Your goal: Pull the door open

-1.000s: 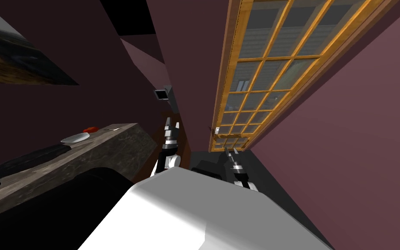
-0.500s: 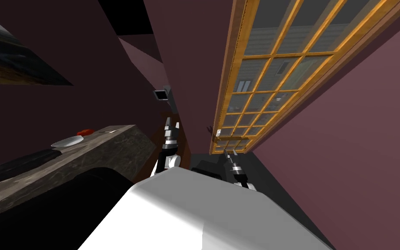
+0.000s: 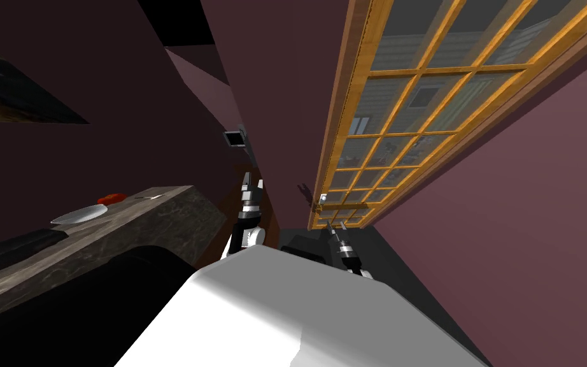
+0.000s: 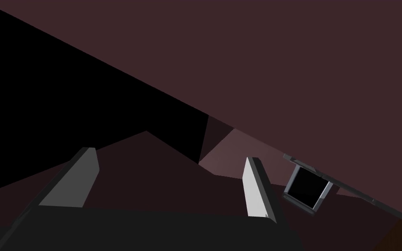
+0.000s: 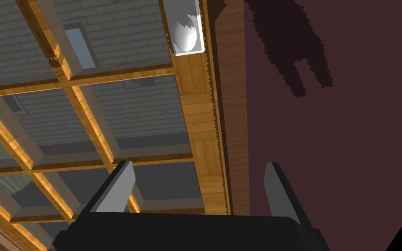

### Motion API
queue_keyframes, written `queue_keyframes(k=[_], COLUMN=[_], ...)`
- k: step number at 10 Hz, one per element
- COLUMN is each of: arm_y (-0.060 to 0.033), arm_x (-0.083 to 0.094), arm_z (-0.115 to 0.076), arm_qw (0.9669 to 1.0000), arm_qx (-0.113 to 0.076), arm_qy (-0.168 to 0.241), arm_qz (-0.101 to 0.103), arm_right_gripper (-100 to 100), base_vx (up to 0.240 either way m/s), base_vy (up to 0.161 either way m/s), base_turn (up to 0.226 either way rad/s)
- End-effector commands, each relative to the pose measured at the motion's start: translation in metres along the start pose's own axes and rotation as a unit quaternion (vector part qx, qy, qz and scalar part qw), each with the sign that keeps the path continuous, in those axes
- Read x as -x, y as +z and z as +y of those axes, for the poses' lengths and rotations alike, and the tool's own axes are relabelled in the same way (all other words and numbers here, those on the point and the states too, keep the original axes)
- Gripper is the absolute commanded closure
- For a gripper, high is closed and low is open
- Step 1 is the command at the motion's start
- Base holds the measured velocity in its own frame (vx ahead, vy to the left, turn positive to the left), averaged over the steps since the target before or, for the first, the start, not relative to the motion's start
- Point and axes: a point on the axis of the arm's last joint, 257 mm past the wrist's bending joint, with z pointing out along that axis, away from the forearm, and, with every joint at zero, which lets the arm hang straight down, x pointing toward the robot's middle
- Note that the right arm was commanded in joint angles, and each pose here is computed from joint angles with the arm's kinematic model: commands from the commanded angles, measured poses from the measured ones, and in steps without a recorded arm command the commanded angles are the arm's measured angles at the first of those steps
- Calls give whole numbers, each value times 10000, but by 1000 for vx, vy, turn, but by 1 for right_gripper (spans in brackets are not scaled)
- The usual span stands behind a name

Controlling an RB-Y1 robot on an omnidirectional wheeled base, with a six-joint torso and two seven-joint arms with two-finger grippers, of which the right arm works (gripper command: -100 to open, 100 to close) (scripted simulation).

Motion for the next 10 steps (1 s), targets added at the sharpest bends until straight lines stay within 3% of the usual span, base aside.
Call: queue_keyframes(k=[1,8,10], arm_y=[-40,-156,-75], arm_x=[-112,-466,-481], arm_z=[14,69,61], arm_qw=[9999,9973,9972], arm_qx=[15,93,92], arm_qy=[-134,-555,-562], arm_qz=[106,465,488], arm_right_gripper=[-100,-100,-100], base_vx=[119,168,66], base_vy=[19,-5,-18], base_turn=[-9,-19,-94])
